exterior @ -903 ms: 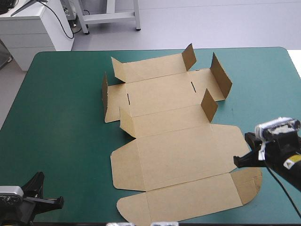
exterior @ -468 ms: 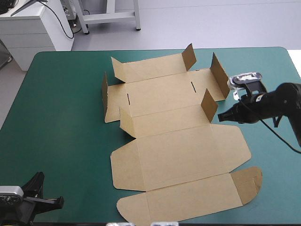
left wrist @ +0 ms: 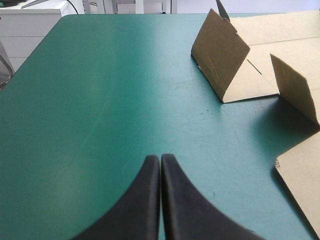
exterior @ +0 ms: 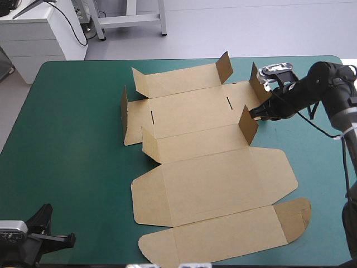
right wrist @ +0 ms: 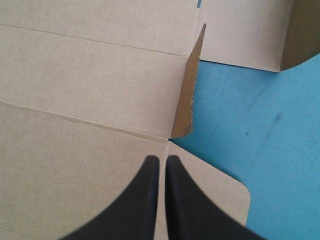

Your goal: Fold the box

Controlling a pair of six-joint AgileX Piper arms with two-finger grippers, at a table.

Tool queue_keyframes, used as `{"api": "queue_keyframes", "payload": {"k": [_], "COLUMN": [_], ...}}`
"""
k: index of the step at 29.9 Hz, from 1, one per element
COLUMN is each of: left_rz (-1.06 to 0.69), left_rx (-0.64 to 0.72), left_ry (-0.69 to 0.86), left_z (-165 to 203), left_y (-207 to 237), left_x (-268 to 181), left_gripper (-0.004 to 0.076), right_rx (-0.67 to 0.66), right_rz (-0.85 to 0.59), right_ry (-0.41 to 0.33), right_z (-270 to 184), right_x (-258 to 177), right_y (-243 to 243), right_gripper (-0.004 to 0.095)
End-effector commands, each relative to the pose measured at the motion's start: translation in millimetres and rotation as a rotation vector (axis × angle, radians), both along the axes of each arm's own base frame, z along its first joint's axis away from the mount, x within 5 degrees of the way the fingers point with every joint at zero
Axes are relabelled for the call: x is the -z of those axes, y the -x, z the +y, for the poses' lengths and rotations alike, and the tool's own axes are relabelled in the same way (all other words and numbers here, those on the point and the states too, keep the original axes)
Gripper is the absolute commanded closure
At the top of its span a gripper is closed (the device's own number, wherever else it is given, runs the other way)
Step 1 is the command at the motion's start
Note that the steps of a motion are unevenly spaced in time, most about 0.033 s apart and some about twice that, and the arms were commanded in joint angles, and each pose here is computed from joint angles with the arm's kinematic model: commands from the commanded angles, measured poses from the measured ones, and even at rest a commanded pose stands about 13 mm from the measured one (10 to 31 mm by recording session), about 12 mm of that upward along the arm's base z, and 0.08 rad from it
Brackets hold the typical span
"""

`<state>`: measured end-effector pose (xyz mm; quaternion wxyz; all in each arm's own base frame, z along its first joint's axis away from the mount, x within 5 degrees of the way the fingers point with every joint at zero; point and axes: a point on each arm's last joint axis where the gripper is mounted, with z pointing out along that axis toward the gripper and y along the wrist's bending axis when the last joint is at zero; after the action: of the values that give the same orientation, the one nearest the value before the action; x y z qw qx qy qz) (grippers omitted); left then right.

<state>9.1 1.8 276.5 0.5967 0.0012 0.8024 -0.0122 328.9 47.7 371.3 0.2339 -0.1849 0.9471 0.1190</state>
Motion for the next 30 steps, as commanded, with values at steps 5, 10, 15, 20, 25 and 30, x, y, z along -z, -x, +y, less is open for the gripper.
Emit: {"api": "queue_keyframes", "payload": {"k": [5, 10, 15, 20, 25, 30], "left_rz": [-0.109, -0.109, -0.109, -0.109, -0.109, -0.109], "left_rx": [0.001, 0.001, 0.001, 0.001, 0.001, 0.001], "left_ry": [0.005, 0.005, 0.005, 0.005, 0.005, 0.005], "left_z": [0, 0, 0, 0, 0, 0], "left_y": [2, 2, 2, 2, 2, 2], "left_x": [-14, -14, -14, -14, -14, -14], "left_gripper": [0.0731, 0.0731, 0.0731, 0.0731, 0.0731, 0.0731], "right_rx": [-0.015, -0.014, -0.017, -0.051, -0.073, -0.022], "right_rz": [-0.031, 0.001, 0.059, 0.101, 0.114, 0.097], "right_ry": [-0.017, -0.005, -0.002, 0.066, 0.140, 0.125], "right_z": [2, 2, 5, 17, 33, 39], "right_x": [-7, 8, 31, 58, 78, 86], "right_y": [-25, -41, -56, -69, -77, -85], "right_gripper": [0.0334, 0.0155, 0.0158, 0.0159, 0.0159, 0.0200]}}
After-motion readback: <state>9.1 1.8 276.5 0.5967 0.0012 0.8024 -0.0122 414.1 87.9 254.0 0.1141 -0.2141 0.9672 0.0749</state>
